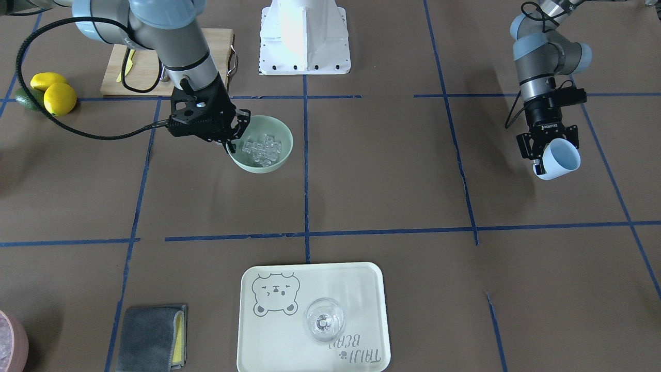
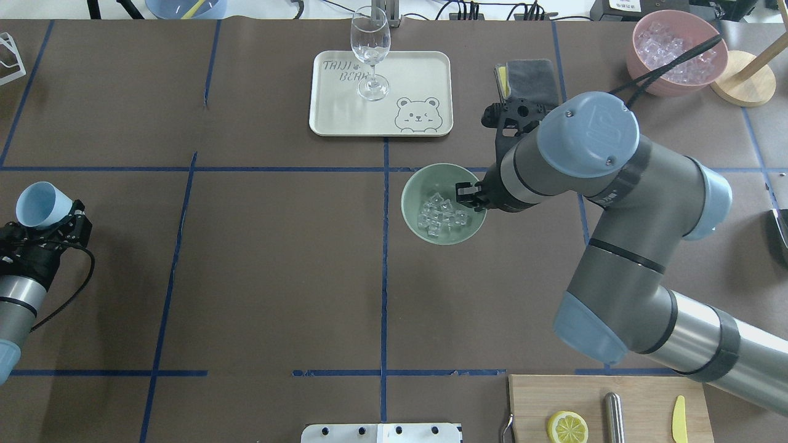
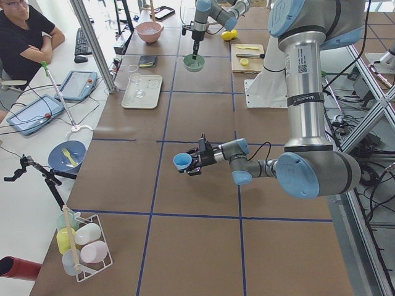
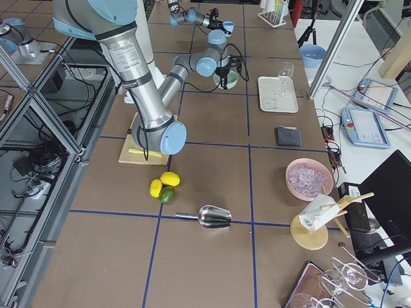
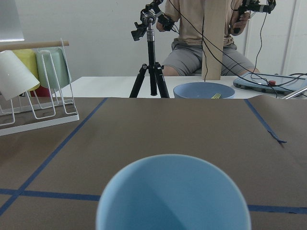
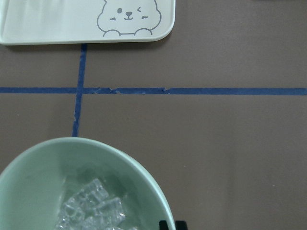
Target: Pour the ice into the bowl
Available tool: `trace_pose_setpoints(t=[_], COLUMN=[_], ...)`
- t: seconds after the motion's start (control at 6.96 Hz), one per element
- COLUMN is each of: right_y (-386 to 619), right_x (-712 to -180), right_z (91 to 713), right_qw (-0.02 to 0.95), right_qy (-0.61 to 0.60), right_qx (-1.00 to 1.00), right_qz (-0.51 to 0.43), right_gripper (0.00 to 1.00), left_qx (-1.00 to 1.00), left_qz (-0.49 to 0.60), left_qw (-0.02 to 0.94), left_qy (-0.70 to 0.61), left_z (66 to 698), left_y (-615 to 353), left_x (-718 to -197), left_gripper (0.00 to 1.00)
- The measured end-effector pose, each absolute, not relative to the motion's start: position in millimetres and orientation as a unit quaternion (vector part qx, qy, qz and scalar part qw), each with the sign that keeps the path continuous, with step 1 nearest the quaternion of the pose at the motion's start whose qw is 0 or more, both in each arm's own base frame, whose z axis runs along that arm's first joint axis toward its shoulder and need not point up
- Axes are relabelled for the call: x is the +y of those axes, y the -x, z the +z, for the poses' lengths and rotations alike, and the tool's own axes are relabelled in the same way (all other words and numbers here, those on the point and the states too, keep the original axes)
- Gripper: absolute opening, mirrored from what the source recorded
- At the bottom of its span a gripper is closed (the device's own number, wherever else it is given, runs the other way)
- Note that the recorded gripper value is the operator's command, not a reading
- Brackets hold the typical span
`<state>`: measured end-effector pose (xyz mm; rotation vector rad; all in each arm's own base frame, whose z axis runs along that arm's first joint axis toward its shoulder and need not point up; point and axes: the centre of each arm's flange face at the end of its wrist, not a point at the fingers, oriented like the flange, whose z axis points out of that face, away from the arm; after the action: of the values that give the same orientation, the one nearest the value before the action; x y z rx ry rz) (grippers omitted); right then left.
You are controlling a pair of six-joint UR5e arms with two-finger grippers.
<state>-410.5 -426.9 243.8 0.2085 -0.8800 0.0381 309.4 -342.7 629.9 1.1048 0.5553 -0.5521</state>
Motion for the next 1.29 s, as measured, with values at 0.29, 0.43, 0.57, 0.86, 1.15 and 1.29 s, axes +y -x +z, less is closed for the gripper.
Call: trace_pose_setpoints(t=[0.29, 0.43, 0.57, 0.86, 1.15, 1.29], right_y=[375, 363, 348, 325, 304, 294], right_x=[-424, -426, -430, -434, -435, -434], right_z=[274, 283, 291, 312, 339, 353], right_qw=[0.905, 0.906, 0.907, 0.912, 0.92, 0.923], right_qy=[-0.109, -0.104, -0.101, -0.104, -0.107, -0.109], right_qx=[-0.41, -0.409, -0.408, -0.395, -0.375, -0.366], right_qz=[-0.002, -0.007, -0.013, -0.027, -0.042, -0.052], right_gripper=[0.0, 0.0, 0.0, 0.0, 0.0, 0.0], left_qx=[0.245, 0.24, 0.238, 0.242, 0.25, 0.256], left_qz=[-0.25, -0.246, -0.242, -0.242, -0.24, -0.233], left_qw=[0.784, 0.786, 0.788, 0.789, 0.79, 0.792], left_qy=[-0.513, -0.513, -0.513, -0.51, -0.506, -0.503], left_z=[644, 649, 651, 651, 644, 635], left_y=[-315, -315, -316, -317, -316, -311], left_x=[-343, -343, -342, -341, -340, -338], left_gripper=[0.27, 0.99, 1.0, 1.0, 1.0, 1.0])
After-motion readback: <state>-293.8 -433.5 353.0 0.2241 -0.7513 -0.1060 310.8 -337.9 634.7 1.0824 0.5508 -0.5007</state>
